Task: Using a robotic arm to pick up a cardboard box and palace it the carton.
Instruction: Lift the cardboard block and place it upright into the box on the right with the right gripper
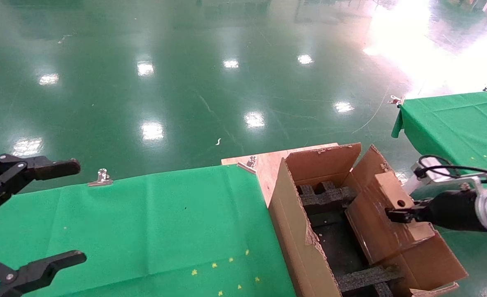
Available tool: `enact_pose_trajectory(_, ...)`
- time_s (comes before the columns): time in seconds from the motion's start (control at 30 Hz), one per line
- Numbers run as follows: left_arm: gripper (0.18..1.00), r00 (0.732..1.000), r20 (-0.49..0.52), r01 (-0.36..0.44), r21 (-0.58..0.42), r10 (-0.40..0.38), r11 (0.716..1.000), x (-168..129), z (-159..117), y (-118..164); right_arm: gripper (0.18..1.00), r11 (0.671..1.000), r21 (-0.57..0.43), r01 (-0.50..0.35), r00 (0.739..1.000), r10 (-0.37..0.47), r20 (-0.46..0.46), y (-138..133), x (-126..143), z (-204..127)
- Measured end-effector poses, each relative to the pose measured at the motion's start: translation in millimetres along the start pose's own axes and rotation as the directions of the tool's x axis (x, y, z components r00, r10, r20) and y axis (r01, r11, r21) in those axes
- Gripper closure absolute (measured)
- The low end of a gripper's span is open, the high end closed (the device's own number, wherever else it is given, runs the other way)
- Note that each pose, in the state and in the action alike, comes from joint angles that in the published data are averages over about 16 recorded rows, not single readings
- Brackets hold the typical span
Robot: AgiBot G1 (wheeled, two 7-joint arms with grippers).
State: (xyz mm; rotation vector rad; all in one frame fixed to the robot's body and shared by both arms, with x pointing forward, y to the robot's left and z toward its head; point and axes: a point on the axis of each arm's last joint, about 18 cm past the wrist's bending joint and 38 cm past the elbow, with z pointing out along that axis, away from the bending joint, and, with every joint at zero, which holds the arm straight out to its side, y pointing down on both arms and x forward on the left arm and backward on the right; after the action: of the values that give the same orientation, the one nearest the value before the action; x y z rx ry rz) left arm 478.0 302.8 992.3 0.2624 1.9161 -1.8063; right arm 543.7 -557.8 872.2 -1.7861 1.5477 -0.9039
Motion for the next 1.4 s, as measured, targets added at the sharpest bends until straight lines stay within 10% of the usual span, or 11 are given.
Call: enact_pose_trajectory(1.4, 0.183, 1.0, 0.0, 0.0, 0.0, 0.0, 1.0, 0, 0, 0, 0.868, 0.993, -0.114, 0.027, 1.0, -0.027, 0.005, 35, -19, 114)
